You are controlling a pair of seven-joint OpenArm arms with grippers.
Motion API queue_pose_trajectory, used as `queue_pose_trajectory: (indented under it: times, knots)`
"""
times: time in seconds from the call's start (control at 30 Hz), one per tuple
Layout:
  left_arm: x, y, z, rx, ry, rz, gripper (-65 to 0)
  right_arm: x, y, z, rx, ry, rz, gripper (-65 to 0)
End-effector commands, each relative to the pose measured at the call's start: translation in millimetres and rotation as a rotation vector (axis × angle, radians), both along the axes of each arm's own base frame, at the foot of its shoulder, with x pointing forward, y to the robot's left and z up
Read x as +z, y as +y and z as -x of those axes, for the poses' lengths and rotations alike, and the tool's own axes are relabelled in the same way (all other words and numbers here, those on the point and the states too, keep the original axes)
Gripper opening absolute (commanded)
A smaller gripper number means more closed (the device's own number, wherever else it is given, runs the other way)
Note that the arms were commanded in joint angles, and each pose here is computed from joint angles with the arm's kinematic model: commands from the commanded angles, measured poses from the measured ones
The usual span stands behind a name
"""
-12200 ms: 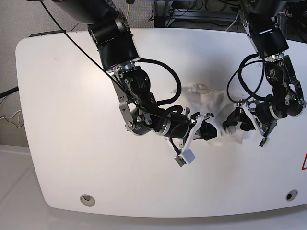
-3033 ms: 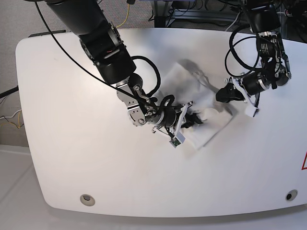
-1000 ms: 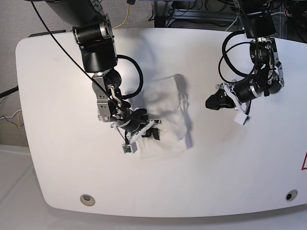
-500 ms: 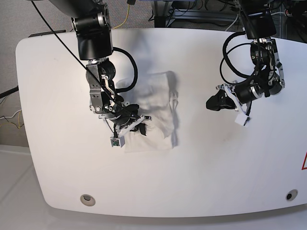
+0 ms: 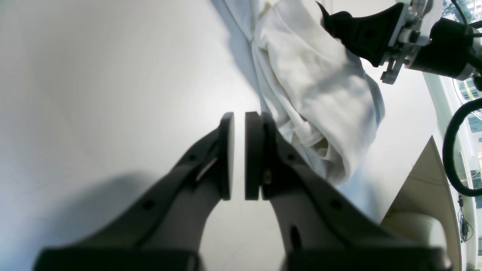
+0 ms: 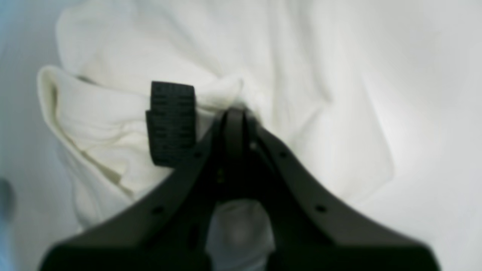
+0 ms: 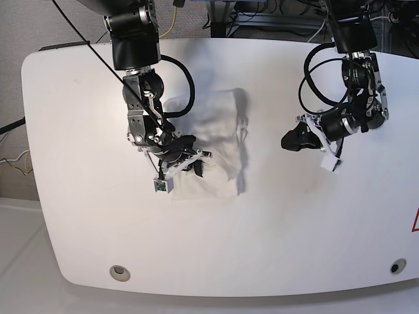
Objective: Fold the T-shirt properly
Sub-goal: 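Press the folded shirt flat with the right gripper while the left gripper withdraws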
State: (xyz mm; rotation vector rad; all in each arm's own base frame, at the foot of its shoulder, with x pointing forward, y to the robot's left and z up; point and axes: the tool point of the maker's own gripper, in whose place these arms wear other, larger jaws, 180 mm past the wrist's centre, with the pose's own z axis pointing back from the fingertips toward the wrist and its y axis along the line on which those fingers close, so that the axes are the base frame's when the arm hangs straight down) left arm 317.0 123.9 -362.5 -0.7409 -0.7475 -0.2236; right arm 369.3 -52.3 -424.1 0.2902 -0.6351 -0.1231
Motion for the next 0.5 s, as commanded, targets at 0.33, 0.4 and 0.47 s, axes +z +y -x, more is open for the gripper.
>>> queue_pose_trajectory:
  times: [0.33, 0.4, 0.47]
  knots:
    - [15.1, 9.8, -8.6, 0.004, -0.053, -0.005, -61.9, 6.5, 27.8, 1.0, 0.038, 0.049, -0.035, -65.0]
    - [14.6, 9.8, -8.0, 0.004, -0.051, -0.005, -61.9, 7.6, 30.6, 0.5, 0.038, 0.048, -0.041, -65.0]
    - [14.5, 10.3, -8.0, 0.005, -0.050, -0.006, -61.9, 9.0, 32.1, -0.8, 0.039, 0.045, -0.044, -65.0]
